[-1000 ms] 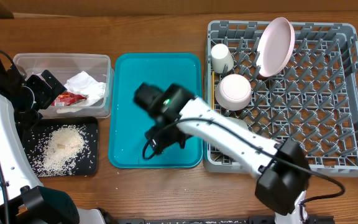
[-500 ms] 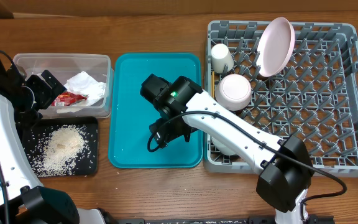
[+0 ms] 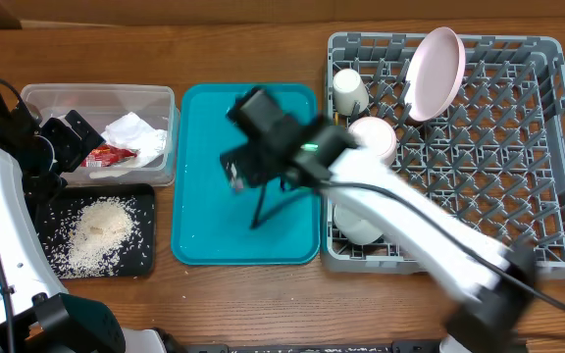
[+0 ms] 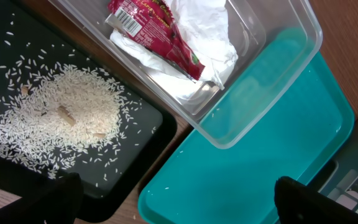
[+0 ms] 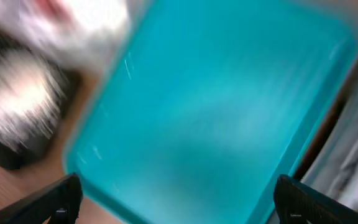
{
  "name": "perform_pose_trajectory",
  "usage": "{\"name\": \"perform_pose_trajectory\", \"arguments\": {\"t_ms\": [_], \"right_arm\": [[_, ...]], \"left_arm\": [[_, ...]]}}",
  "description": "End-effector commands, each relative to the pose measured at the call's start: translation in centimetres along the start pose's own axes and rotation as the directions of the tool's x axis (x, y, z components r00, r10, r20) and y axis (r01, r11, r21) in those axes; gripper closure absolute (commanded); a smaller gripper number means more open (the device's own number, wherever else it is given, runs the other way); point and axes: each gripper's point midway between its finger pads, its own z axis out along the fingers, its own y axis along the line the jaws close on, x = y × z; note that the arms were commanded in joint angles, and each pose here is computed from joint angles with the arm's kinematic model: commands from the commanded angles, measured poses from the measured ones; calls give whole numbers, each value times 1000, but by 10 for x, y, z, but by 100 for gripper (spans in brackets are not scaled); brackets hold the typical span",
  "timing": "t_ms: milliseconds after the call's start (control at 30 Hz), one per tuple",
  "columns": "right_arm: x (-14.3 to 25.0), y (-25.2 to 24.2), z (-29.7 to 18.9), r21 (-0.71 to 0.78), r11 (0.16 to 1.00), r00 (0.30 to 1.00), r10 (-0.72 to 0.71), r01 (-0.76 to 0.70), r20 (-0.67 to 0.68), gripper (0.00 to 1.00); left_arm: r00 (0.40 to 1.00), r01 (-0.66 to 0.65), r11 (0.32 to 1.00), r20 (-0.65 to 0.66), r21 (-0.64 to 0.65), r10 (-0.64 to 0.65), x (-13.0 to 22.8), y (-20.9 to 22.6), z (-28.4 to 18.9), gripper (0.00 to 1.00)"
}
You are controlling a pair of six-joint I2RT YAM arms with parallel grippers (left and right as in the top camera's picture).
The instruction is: Sort waste into correct bins and load items into the dishwasher
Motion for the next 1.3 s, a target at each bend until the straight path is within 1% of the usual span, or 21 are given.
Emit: {"name": "perform_pose_trajectory", "arguments": {"t_ms": [0,100,200,267,333,367,467,500,567,633,667,800,833,867,900,933,1000,1033,1133,1267], "right_arm": [[-59,-30,-125,10,999,933,39,-46,357,0],[-66,-64,-210,17,997,852,57,-77,520,0],[-46,-98,-277,19,989,778,104,-147,620,0],[-14,-124,-319,41,977,722,127,-211,680,0],[17,-138,-341,64,964,686,135,-256,715,0],[29,-142,-347,73,960,674,135,-270,726,0],[96,-156,-363,106,935,609,131,-338,782,0],[108,-157,-361,110,931,600,131,-347,789,0],[159,-163,-342,121,919,574,128,-376,809,0],[177,-167,-322,122,917,567,127,-380,814,0],[187,-172,-300,120,918,559,124,-379,820,0],[185,-184,-257,108,922,521,111,-372,846,0],[176,-189,-244,98,926,488,102,-366,867,0],[172,-191,-239,92,927,471,97,-362,876,0],[161,-195,-225,75,934,427,88,-350,900,0],[157,-196,-220,68,937,408,84,-343,909,0],[148,-198,-200,42,954,346,66,-296,936,0],[147,-198,-192,35,961,329,60,-275,942,0],[153,-202,-172,29,966,308,53,-258,950,0],[159,-209,-157,39,960,337,59,-278,940,0]], "left_arm": [[1000,6,1000,30,4,-7,-5,-2,-8,0],[1000,6,1000,30,4,-7,-5,-2,-8,0],[1000,6,1000,29,4,-7,-5,-2,-8,0],[1000,6,1000,30,4,-6,-5,-2,-8,0],[1000,6,1000,30,4,-7,-5,-2,-8,0],[1000,6,1000,30,4,-7,-5,-2,-8,0],[1000,6,1000,30,4,-7,-5,-2,-8,0],[1000,6,1000,30,4,-7,-5,-2,-8,0],[1000,6,1000,30,4,-7,-5,-2,-8,0],[1000,6,1000,30,4,-7,-5,-2,-8,0],[1000,6,1000,29,4,-7,-5,-2,-8,0],[1000,6,1000,30,4,-7,-5,-2,-8,0],[1000,6,1000,30,4,-7,-5,-2,-8,0],[1000,6,1000,30,4,-7,-5,-2,-8,0],[1000,6,1000,30,4,-7,-5,-2,-8,0],[1000,6,1000,30,4,-7,-5,-2,-8,0],[1000,6,1000,30,4,-7,-5,-2,-8,0],[1000,6,1000,30,4,-7,-5,-2,-8,0],[1000,6,1000,30,4,-7,-5,-2,-8,0],[1000,6,1000,30,4,-7,-5,-2,-8,0]]}}
